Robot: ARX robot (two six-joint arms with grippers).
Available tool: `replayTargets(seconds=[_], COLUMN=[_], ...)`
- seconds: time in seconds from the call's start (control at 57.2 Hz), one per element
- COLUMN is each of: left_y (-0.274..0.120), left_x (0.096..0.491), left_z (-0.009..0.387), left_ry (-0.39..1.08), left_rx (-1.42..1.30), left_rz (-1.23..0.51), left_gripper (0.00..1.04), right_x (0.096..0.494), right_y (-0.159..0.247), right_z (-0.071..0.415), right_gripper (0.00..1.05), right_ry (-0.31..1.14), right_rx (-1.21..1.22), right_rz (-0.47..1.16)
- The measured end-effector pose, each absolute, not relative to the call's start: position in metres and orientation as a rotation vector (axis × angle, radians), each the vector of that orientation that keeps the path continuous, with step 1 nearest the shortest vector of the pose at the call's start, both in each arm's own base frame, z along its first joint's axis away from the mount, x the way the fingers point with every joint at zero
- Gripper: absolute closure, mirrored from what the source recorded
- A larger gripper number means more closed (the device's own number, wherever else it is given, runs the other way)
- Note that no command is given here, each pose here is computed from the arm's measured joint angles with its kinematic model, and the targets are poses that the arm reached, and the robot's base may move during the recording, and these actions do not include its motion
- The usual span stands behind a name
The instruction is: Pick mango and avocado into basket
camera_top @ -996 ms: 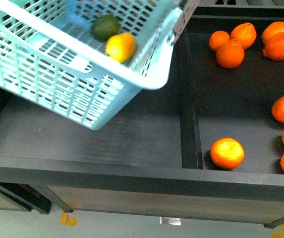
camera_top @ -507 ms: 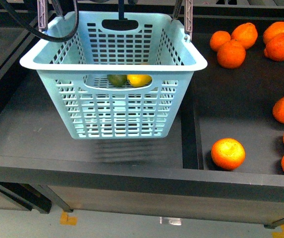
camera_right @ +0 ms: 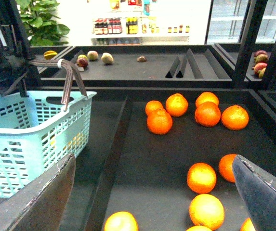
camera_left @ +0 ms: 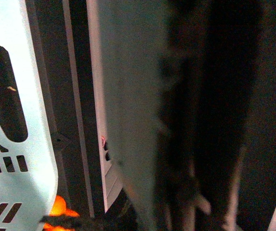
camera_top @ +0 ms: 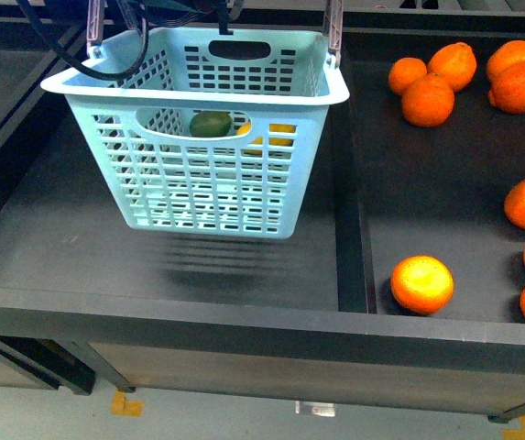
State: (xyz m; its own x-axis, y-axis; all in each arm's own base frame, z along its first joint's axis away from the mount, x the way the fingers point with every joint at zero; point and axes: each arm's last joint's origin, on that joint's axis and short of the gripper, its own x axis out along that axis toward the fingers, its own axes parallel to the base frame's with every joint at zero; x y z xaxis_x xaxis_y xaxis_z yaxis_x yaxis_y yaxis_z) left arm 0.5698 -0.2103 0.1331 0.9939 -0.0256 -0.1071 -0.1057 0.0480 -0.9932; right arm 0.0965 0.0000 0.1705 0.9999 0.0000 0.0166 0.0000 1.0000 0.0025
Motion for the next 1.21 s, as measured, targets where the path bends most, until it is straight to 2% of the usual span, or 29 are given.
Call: replayTargets(seconds=[0.14, 0.384, 0.576, 0.646, 0.873, 0.908, 0.961, 1.118, 1.205], left_y=[-0.208, -0.204, -0.198, -0.195, -0.196, -0.206, -0.21, -0.219, -0.207], left_x=[0.572, 0.562, 0.536, 0.527, 0.498, 0.48, 0.474, 0.443, 0.423], left_z=[0.13, 0.134, 0.15, 0.158, 0.201, 0.216, 0.221, 0.255, 0.269], left_ry=[0.134, 0.266, 0.59, 0.646, 0.761, 0.826, 0.821, 0.677, 0.501], left_rx=[-1.511, -1.417, -1.277, -1.245, -1.176, -1.098, -1.066, -0.937, -0.741], left_rz=[0.068, 0.239, 0.413, 0.463, 0.539, 0.6, 0.608, 0.556, 0.246], left_gripper=[0.98, 0.58, 0.17, 0.07, 0.09, 0.09, 0.09, 0.1, 0.25], right_x=[0.097, 0.097, 0.097, 0.097, 0.097, 0.097, 0.097, 0.097, 0.097], right_y=[0.0, 0.0, 0.0, 0.0, 0.0, 0.0, 0.0, 0.0, 0.0], right_z=[0.171, 0.171, 0.171, 0.171, 0.171, 0.171, 0.171, 0.171, 0.171], right_gripper=[0.09, 0.09, 0.09, 0.09, 0.09, 0.09, 0.09, 0.09, 0.09], right_ry=[-0.017, -0.017, -0.017, -0.017, -0.017, -0.017, -0.017, -0.017, -0.017], right_rx=[0.003, 0.002, 0.002, 0.002, 0.003, 0.003, 0.002, 0.003, 0.003], right_rz=[0.0, 0.0, 0.0, 0.0, 0.0, 0.0, 0.0, 0.0, 0.001])
